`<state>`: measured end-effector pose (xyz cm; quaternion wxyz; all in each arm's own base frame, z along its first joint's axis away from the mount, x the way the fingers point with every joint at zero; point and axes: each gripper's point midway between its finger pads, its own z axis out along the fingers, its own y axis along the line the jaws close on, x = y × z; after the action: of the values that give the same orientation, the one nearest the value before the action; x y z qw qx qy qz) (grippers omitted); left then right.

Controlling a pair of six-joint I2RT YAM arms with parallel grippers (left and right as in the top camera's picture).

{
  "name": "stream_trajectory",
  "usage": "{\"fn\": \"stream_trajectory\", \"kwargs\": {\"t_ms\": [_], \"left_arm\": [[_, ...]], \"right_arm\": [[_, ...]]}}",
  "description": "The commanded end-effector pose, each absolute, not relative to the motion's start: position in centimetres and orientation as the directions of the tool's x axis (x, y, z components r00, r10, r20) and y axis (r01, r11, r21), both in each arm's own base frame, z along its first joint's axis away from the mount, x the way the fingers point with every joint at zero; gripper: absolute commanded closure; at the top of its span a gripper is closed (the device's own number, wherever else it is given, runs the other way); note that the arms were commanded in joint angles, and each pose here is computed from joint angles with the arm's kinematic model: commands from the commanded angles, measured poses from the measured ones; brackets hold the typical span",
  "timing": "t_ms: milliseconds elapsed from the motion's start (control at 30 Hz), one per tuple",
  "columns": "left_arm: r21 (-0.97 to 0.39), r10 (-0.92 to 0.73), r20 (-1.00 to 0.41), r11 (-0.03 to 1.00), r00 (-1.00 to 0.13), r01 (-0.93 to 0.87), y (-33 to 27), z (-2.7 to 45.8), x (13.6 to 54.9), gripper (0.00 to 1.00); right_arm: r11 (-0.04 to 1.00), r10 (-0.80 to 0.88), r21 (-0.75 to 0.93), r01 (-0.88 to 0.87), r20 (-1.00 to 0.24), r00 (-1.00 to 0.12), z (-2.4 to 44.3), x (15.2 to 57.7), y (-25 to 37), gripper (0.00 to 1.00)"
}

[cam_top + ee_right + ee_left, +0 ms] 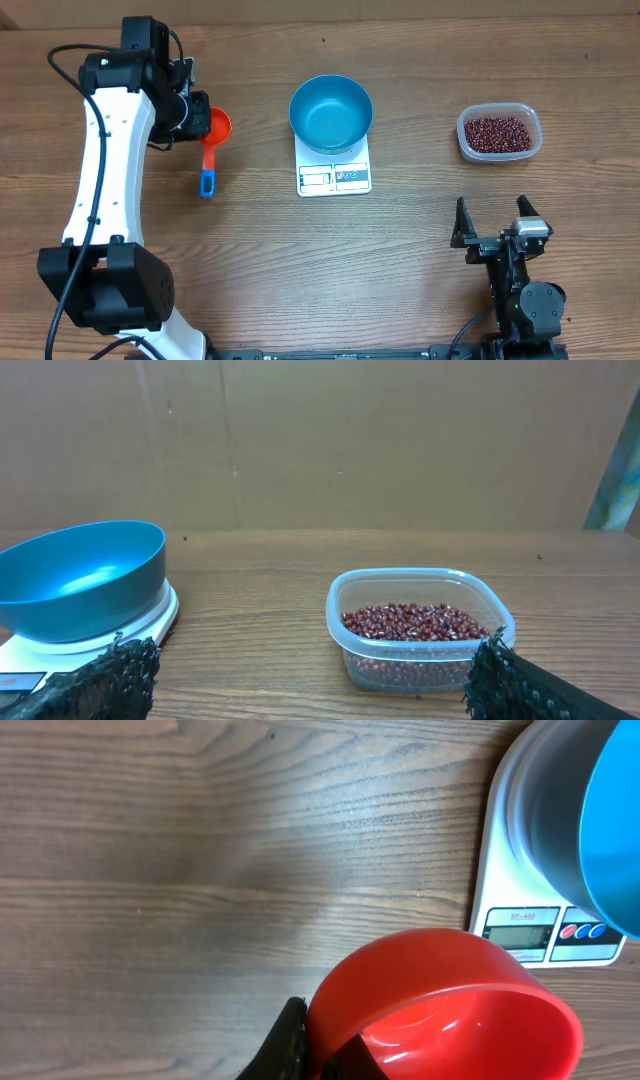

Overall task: Scoop item into bowl and weigh 150g on scale
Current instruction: 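Lift the red scoop with the left gripper and raise it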

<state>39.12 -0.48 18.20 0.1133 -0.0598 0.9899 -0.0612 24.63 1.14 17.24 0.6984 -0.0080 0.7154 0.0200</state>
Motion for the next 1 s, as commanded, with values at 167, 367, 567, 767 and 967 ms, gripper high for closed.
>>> {"fn": "stream_trajectory", "kwargs": {"t_ms": [167, 367, 567, 767, 967], "left_arm": [[-0.208, -0.419, -0.194, 0.901, -0.887, -0.38, -0.8, 19.9, 38.8, 0.96], [-0.225, -0.528, -0.156, 0.842, -0.835, -0.491, -0.8, 19.9, 38.5, 0.96], [-0.135, -0.606, -0.152, 0.796, -0.781, -0.591, 0.6, 19.5, 37.3, 0.96], [-0.015, -0.614, -0.202, 0.781, -0.763, -0.624, 1.3, 19.5, 36.5, 0.95], [0.037, -0.628, -0.251, 0.754, -0.736, -0.656, 0.9, 19.6, 36.3, 0.96]], "right_arm": [[0.999, 0.024, 0.025, -0.042, -0.999, -0.022, 17.0, 24.6, 1.3, 0.0], [0.999, 0.024, 0.025, -0.042, -0.999, -0.022, 17.0, 24.6, 1.3, 0.0], [0.999, 0.024, 0.025, -0.042, -0.999, -0.022, 17.0, 24.6, 1.3, 0.0], [0.999, 0.024, 0.025, -0.042, -0.999, -0.022, 17.0, 24.6, 1.3, 0.0], [0.999, 0.024, 0.025, -0.042, -0.999, -0.022, 17.0, 24.6, 1.3, 0.0]]}}
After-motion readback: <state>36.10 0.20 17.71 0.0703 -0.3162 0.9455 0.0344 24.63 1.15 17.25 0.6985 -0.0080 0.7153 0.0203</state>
